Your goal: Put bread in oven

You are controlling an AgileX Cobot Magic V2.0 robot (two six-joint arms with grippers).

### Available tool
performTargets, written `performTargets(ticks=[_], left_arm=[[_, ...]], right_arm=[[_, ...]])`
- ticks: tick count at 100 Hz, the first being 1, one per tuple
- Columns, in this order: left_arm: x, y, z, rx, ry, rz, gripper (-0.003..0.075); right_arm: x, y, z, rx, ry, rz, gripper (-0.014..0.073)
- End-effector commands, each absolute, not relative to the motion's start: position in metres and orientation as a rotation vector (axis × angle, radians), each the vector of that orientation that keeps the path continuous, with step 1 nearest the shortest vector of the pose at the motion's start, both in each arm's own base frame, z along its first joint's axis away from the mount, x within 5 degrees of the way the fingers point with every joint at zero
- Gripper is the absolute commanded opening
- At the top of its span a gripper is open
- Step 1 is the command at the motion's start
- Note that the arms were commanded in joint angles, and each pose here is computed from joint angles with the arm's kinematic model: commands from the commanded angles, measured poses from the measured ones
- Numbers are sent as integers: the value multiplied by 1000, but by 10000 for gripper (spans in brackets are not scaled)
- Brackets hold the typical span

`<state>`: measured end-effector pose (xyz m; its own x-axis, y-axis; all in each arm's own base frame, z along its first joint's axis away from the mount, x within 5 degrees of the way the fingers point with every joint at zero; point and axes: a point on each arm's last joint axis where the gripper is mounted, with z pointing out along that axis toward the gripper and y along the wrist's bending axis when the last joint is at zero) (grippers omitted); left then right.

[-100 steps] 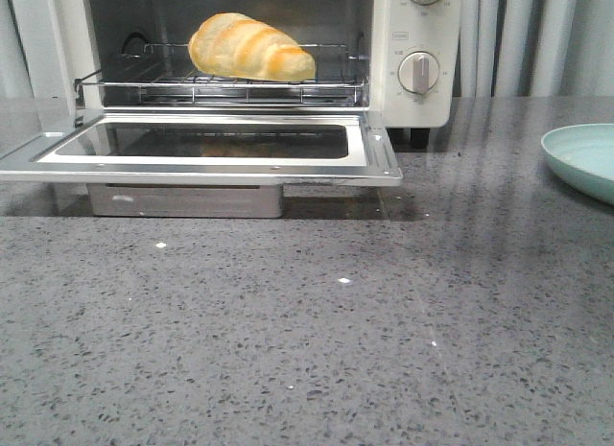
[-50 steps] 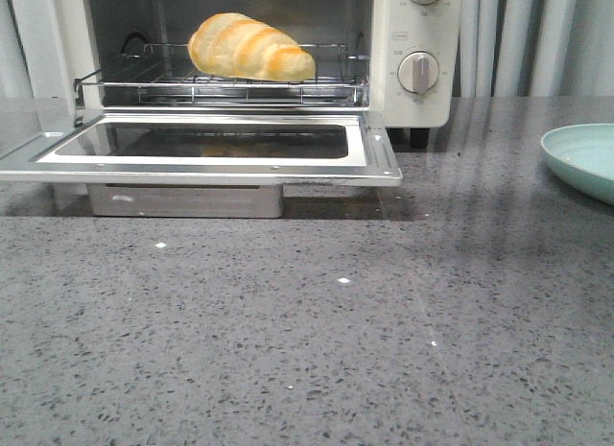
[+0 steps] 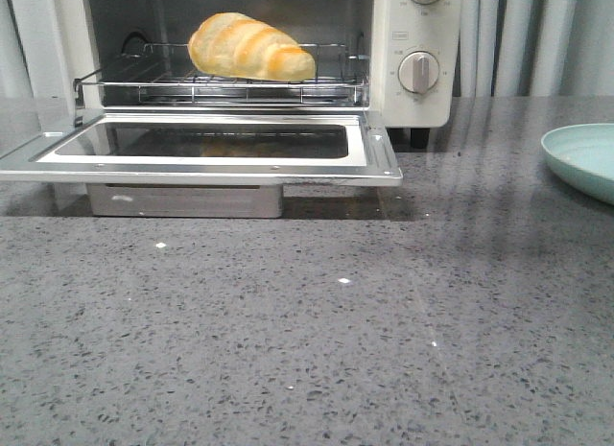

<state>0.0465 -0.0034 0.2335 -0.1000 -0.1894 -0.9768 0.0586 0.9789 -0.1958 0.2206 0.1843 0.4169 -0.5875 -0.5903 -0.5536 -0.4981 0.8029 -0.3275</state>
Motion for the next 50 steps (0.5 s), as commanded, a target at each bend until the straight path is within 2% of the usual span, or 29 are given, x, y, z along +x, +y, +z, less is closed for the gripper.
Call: performTargets(ticks=[1,26,50], left_arm=[[41,-3,250,-100,1529,-225,-22],[41,-3,250,-100,1529,-225,-21],[41,-3,250,-100,1529,-225,-21]], right_arm=[[215,169,434,-751,2278,-222,-75],[214,168,437,-745,2258,-207,-75],[201,135,455,-653,2189,-169,-75]])
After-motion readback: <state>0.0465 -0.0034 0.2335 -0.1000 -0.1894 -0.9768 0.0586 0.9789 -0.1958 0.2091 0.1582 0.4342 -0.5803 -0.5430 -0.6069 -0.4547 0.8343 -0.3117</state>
